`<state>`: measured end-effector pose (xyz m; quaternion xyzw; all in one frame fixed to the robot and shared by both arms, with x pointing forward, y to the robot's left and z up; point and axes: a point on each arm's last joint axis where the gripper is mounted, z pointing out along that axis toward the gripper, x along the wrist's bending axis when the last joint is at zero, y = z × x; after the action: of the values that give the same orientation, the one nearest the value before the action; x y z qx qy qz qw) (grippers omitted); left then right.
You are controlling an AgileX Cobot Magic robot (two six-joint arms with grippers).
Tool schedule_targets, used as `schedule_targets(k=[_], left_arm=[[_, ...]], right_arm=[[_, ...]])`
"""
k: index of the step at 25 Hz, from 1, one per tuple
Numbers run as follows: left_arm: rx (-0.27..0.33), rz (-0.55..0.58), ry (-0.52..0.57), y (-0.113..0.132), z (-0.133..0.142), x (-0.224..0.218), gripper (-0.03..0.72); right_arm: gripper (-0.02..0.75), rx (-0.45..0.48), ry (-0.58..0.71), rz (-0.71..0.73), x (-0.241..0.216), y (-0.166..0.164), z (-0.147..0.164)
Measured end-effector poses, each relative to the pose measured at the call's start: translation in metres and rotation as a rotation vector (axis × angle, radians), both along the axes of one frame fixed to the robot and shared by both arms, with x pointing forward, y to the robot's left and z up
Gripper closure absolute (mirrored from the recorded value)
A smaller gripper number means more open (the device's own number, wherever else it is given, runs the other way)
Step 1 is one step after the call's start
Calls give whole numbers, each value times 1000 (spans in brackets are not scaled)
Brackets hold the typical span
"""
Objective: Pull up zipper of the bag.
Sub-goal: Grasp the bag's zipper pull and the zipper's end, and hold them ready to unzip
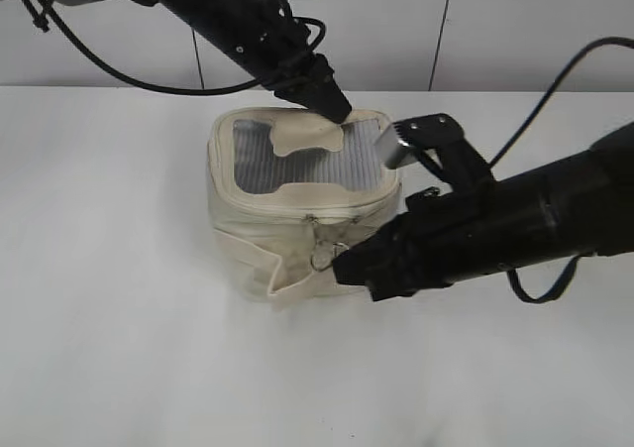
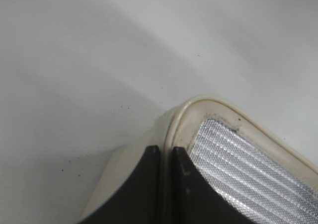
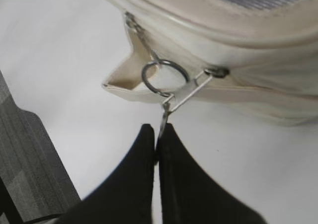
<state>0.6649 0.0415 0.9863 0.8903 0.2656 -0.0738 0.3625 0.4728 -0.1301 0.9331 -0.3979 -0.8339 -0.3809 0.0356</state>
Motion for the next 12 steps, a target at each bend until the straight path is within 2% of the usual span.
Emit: schedule_targets(k=[6, 12], left_arm=[[17, -18, -18, -10, 2, -6, 650], [23, 13, 1, -10, 3, -6, 650]], right_arm=[[724, -6, -52, 91, 4, 54, 2], [723, -9, -50, 87, 10, 63, 0]])
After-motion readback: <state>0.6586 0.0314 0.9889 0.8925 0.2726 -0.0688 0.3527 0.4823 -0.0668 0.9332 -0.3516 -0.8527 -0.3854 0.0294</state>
